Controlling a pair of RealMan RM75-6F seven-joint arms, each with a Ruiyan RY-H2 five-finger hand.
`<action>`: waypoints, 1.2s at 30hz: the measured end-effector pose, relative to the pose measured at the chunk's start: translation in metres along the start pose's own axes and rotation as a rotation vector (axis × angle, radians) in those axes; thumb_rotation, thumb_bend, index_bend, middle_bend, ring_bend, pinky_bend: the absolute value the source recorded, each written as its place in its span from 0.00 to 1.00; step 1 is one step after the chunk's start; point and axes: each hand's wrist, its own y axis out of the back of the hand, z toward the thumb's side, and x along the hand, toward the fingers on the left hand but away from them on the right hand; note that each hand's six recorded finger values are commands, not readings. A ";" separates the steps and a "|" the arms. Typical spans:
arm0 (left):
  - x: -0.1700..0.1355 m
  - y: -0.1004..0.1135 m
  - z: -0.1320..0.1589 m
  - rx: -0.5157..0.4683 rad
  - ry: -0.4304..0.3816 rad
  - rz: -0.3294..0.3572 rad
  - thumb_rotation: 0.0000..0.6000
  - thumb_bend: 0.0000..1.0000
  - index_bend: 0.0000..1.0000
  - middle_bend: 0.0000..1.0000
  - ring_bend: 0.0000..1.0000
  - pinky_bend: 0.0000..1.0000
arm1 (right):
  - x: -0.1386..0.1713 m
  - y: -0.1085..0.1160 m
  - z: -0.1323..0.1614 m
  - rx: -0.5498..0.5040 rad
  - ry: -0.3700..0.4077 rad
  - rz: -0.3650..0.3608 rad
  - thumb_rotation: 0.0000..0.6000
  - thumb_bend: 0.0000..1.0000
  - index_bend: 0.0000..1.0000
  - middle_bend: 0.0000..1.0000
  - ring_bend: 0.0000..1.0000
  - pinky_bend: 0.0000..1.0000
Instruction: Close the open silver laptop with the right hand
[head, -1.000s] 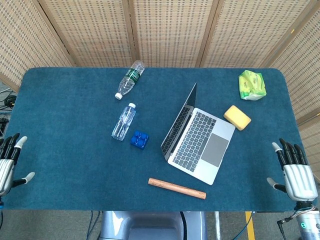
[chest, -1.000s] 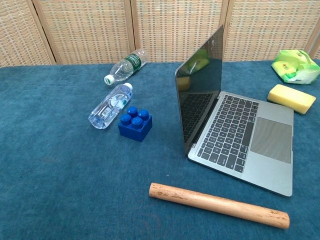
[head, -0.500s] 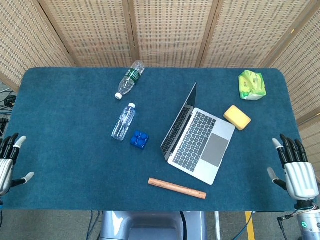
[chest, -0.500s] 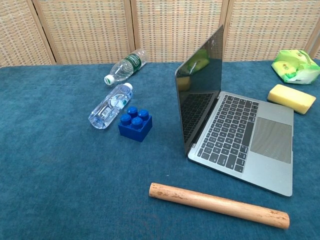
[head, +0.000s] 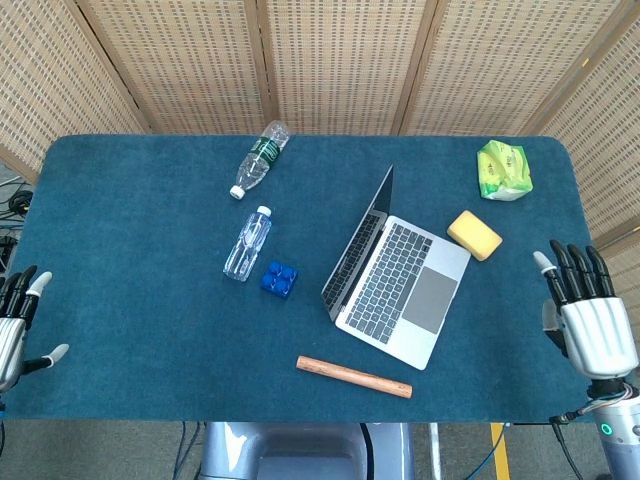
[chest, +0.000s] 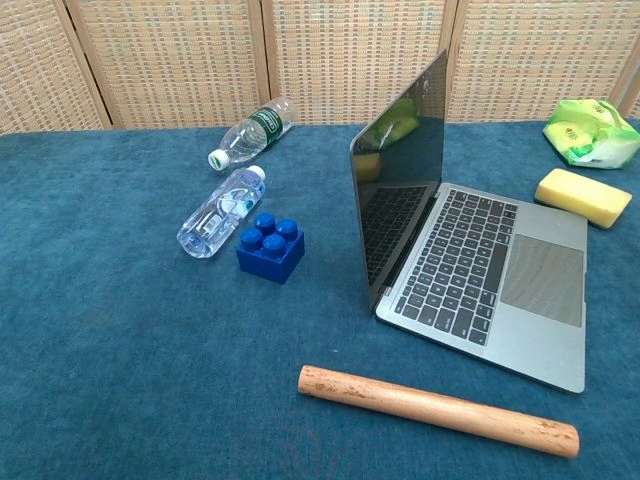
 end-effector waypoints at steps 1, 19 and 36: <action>0.000 0.000 0.000 0.000 -0.001 -0.001 1.00 0.08 0.00 0.00 0.00 0.00 | -0.006 0.003 0.004 0.019 0.016 -0.009 1.00 0.78 0.13 0.11 0.01 0.07; 0.002 -0.004 0.002 0.007 -0.006 -0.010 1.00 0.08 0.00 0.00 0.00 0.00 | -0.069 0.026 0.064 0.235 0.222 -0.049 1.00 0.82 0.21 0.19 0.07 0.11; 0.005 -0.013 0.000 0.010 -0.005 -0.039 1.00 0.08 0.00 0.00 0.00 0.00 | -0.120 0.027 0.136 0.287 0.370 -0.026 1.00 0.85 0.28 0.26 0.15 0.16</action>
